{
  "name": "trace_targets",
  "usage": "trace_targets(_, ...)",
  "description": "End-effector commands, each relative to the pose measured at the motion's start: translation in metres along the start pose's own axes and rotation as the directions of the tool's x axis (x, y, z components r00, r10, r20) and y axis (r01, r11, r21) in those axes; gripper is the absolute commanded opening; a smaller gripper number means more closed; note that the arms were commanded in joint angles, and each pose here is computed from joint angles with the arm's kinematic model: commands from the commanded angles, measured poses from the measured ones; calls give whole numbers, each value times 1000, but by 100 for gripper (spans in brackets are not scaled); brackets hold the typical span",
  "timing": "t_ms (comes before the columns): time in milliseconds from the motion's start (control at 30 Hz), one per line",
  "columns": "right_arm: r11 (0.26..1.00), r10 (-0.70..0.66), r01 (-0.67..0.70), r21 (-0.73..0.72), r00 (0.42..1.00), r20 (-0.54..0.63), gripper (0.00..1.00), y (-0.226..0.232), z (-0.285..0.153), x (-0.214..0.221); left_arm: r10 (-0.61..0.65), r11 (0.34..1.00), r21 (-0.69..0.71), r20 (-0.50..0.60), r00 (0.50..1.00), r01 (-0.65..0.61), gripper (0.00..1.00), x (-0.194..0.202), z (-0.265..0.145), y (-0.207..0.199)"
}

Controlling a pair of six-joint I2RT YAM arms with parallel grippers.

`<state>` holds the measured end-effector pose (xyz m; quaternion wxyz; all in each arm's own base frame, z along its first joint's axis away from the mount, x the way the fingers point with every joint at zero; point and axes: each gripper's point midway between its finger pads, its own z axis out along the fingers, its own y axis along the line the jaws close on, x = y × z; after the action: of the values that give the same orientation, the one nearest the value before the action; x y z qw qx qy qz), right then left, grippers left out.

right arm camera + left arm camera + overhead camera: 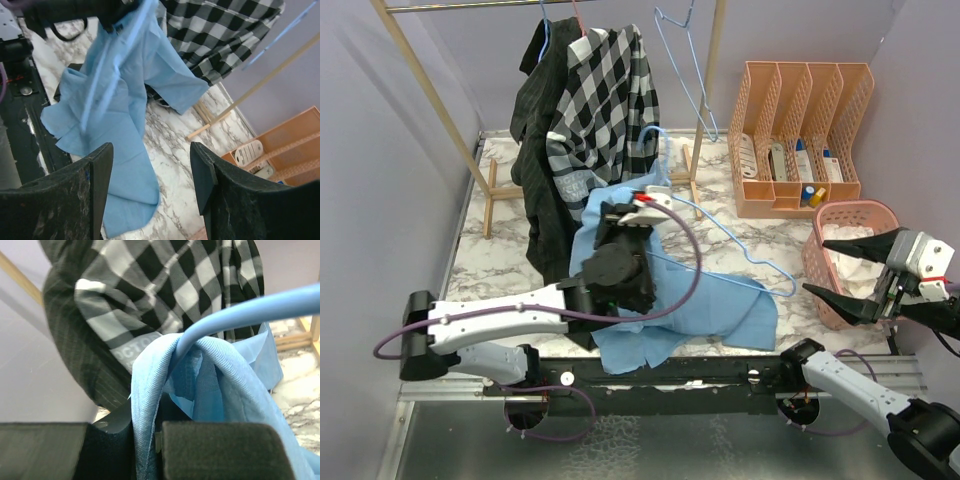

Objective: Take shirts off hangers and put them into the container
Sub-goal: Remove the shirt from the hanger.

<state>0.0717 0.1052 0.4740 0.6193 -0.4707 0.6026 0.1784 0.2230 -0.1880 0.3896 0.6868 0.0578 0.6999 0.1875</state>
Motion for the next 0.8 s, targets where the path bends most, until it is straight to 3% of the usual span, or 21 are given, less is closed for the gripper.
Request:
trace_targets(0,994,38,-36,-101,999,19,61,13,9,-6,67,998,-17,-25,997,-68,0,-4,-4,-27)
trace_targets(167,997,32,-30,-71,999,28,60,10,4,-9,115,993,-15,-24,993,-115,0,-7,-4,-45)
trace_targets(567,983,107,-115,-140,992,-67,58,23,23,24,63,998,18,4,998,-63,0,-18,-5,-63)
trace_targets(667,978,124,-136,-159,989,-86,49,24,30,28,56,998,27,10,998,-56,0,-19,-5,-70)
trace_targets(767,973,133,-148,-176,987,-94,33,25,34,29,33,999,37,17,999,-34,0,-19,-5,-75)
